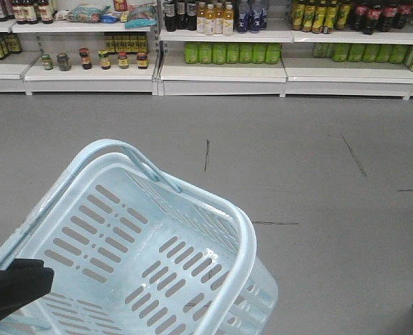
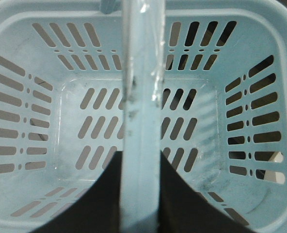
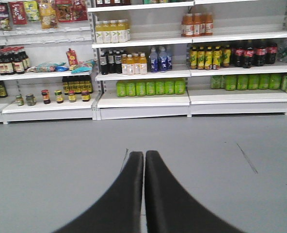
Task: Pick three apples into basket with both arms
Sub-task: 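Drive the base away from the table holding the basket in left gripper, then drive the base up to the table with red apples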
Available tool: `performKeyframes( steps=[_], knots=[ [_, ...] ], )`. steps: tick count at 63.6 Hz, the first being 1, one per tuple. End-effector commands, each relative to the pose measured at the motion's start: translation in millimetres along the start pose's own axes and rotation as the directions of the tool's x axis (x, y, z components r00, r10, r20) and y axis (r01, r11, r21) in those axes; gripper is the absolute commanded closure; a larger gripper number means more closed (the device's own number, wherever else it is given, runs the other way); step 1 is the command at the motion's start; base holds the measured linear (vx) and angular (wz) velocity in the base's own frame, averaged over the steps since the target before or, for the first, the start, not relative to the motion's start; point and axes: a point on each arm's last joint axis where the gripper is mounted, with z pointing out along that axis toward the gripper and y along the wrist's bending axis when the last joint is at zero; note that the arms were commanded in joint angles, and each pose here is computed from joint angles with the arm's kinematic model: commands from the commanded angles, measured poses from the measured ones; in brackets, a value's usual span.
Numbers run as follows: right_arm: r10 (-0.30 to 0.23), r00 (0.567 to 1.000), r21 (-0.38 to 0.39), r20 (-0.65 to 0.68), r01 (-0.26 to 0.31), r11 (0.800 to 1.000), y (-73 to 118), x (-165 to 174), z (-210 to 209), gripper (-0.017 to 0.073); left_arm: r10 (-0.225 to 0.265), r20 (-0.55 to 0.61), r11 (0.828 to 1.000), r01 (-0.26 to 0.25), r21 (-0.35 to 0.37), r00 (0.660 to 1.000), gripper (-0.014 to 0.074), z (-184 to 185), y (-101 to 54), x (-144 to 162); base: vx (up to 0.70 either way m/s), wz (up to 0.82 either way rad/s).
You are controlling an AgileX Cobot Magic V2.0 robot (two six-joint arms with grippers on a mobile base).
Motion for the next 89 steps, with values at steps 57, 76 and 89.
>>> performKeyframes(
  steps=[57, 76, 89],
  knots=[
    [-0.003, 0.997, -0.010, 0.076, 0.004, 1.000, 1.0, -3.3, -0.4, 0.0561, -0.025, 0.117, 1.000, 0.024, 0.011, 0.993, 0.0600, -6.1, -3.6, -14.8, 0.21, -0.56],
    [-0.003, 0.997, -0.010, 0.076, 0.004, 1.000, 1.0, -3.3, -0.4, 0.0561, -0.025, 0.117, 1.000, 0.024, 0.011, 0.993, 0.0600, -6.1, -3.6, -14.8, 0.15, -0.57],
    [-0.003, 0.997, -0.010, 0.076, 0.004, 1.000, 1.0, -3.3, -0.4, 0.0561, -0.025, 0.117, 1.000, 0.024, 0.011, 0.993, 0.0600, -6.1, -3.6, -14.8, 0.13, -0.51]
  ],
)
